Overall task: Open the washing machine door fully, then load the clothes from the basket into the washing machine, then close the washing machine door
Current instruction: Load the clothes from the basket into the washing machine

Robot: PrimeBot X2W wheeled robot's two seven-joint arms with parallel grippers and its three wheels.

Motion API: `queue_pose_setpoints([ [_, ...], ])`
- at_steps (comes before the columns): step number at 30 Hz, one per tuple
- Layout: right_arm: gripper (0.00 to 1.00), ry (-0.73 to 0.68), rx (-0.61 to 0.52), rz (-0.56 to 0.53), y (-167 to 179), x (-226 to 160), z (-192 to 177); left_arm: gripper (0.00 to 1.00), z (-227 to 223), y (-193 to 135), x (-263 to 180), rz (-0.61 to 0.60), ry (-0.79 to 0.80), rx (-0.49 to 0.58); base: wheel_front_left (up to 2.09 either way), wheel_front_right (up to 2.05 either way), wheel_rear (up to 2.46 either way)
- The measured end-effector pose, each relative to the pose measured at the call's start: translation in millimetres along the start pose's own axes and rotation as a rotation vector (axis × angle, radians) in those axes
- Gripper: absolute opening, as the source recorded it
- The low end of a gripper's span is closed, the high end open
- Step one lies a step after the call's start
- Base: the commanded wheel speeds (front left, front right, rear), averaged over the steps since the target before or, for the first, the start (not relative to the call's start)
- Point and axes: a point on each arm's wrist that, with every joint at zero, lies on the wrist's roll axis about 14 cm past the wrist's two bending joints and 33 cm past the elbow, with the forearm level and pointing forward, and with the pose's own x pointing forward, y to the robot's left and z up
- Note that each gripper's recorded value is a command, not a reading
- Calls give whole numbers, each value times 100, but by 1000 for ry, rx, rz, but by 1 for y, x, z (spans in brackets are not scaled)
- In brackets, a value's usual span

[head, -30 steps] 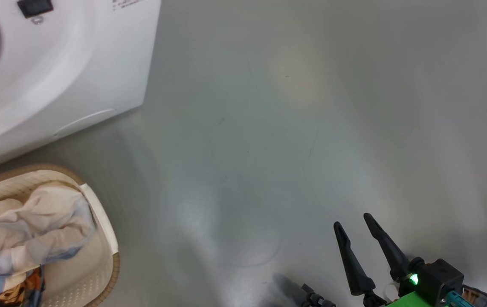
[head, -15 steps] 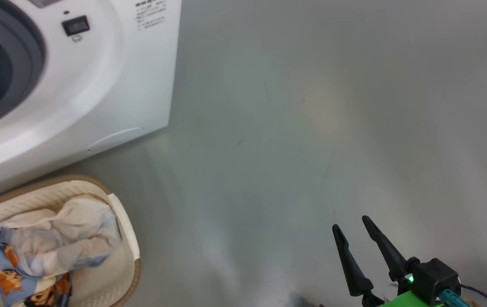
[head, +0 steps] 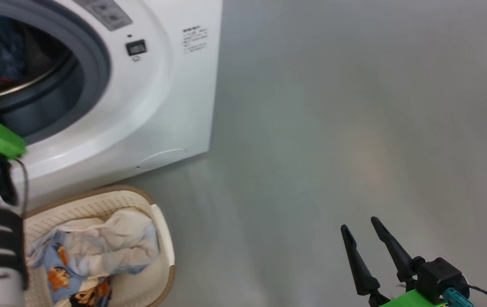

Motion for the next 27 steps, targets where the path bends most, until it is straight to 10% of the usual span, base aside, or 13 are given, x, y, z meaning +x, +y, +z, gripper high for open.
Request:
queue_pose_setpoints([
  [27, 100, -153, -50, 139, 32, -1, 42, 100, 2, 42, -240, 35, -50, 31, 0, 0, 0],
])
